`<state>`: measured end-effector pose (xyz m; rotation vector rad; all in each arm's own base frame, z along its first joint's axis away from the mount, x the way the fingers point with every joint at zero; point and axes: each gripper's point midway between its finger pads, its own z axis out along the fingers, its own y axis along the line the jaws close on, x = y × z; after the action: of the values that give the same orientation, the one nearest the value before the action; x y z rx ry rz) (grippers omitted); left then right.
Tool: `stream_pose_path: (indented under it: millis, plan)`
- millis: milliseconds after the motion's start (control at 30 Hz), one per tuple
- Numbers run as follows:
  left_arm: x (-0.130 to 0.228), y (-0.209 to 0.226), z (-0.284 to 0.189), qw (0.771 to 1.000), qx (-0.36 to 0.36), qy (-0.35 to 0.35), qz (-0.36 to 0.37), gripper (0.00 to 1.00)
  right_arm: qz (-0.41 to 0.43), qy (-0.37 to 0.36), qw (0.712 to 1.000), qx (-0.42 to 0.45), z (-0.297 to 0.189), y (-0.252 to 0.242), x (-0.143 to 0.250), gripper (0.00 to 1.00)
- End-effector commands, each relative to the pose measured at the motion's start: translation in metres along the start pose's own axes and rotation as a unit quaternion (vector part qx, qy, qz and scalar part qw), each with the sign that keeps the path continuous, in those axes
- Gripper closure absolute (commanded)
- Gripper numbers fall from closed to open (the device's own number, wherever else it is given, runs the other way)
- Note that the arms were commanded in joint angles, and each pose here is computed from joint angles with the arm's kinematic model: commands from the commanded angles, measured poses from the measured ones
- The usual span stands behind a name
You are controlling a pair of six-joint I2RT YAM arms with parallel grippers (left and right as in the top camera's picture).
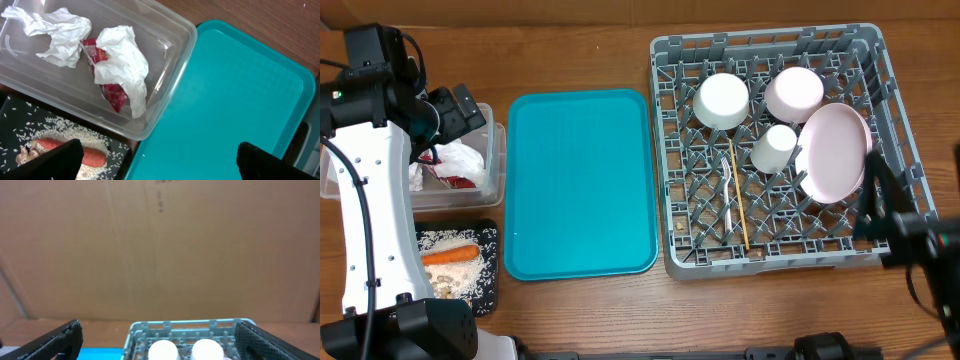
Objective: Sort waste into correct bins and load items into the dishwasher
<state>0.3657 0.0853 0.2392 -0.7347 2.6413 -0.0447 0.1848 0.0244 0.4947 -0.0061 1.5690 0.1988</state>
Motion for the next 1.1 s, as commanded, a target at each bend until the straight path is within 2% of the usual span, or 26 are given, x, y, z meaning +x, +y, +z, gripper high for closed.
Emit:
stream_pose_path:
  millis: [0, 133, 400, 733, 1067]
  plan:
    - [-0.006, -0.003, -0.011, 1.0, 0.006, -0.017, -0.004, 0.0, -0.003, -0.007, 1.0, 0.026, -0.017, -0.011, 0.019, 0.0]
    - [-0.006, -0.003, -0.011, 1.0, 0.006, -0.017, -0.004, 0.0, -0.002, -0.004, 0.999, 0.05, -0.023, -0.023, 0.05, 0.0]
    - [-0.006, -0.003, -0.011, 1.0, 0.006, -0.017, -0.004, 0.0, -0.003, -0.06, 0.997, 0.057, -0.012, -0.037, 0.116, 0.0]
    - [-0.006, -0.003, -0.011, 1.0, 0.006, -0.017, -0.004, 0.0, 0.003, -0.129, 0.991, 0.032, 0.013, -0.042, 0.169, 0.0]
    - [-0.006, -0.003, -0.011, 1.0, 0.006, -0.017, -0.004, 0.0, 0.006, -0.104, 0.994, 0.035, 0.038, -0.052, 0.223, 0.0]
